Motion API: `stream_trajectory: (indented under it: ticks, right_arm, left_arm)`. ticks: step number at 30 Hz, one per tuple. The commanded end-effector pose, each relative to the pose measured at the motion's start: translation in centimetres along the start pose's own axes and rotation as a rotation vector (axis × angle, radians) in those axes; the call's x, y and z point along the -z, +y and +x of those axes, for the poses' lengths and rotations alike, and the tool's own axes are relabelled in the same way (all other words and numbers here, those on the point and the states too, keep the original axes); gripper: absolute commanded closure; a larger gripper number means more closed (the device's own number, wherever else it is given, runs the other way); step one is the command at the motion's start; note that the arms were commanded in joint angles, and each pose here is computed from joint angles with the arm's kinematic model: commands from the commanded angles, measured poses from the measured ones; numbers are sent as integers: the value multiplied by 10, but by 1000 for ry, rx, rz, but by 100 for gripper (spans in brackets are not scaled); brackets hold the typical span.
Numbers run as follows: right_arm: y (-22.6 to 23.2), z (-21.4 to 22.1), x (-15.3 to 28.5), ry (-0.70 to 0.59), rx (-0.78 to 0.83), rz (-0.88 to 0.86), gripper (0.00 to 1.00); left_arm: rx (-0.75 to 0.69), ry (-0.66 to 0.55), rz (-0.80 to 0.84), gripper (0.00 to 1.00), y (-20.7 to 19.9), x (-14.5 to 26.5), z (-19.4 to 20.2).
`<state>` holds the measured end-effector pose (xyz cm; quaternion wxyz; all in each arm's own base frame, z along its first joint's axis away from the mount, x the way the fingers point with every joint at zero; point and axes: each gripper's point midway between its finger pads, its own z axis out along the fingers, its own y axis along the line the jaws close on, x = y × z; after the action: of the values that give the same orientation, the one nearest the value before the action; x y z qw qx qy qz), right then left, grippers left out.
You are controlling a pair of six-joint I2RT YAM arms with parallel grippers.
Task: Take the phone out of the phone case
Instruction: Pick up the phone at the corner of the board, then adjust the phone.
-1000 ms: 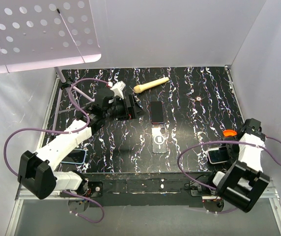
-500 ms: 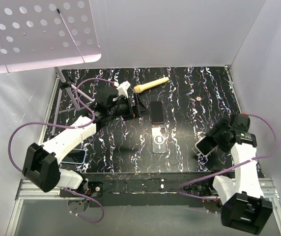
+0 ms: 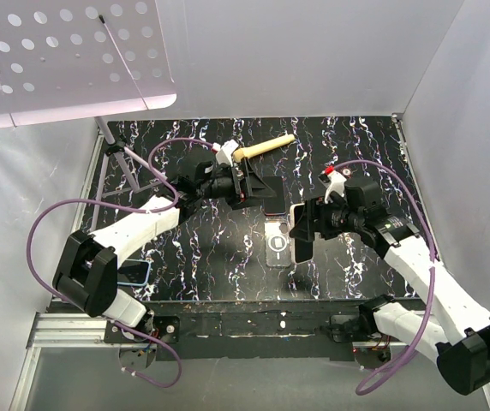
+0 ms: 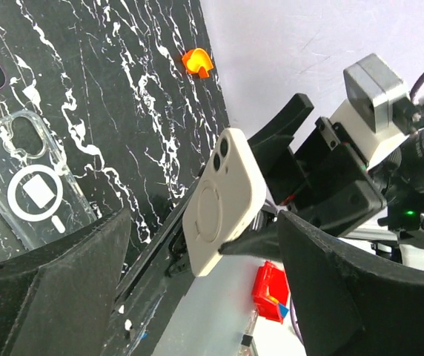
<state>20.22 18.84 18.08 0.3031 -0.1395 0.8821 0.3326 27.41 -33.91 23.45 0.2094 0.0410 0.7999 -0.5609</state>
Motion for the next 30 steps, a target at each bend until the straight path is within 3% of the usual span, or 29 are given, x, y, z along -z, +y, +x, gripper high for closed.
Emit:
stream_trajectory:
  ticks: [1,10,16,22,26,27,28,29,30]
  right_arm:
    - [36,-35,2,-108,118,-106,99]
    - [49,-46,2,-125,128,-97,99]
    - [59,-49,4,-145,134,-87,99]
    - [67,-52,-4,-136,127,-40,99]
    - [71,-50,-6,-105,108,-33,99]
    - [71,-48,-5,-100,101,-33,93]
    - [69,-44,-3,-89,105,-31,80]
    - [68,-43,0,-102,111,-30,57]
    - [70,-38,1,-92,111,-51,26]
  left_arm:
    - [-17,-15,53,24,-22,-4,0]
    - [-27,48,56,25,-29,-29,24]
    - [-43,68,-7,48,-20,-41,39]
    - [-53,82,-10,62,-27,-52,44]
    - [-84,79,-43,88,-25,-47,44]
    - [-109,79,-51,97,-25,-44,44]
    - [-139,76,-63,100,-26,-40,41]
    - [-165,69,-76,100,-25,-36,36]
    - [-194,59,-83,100,-24,-30,30]
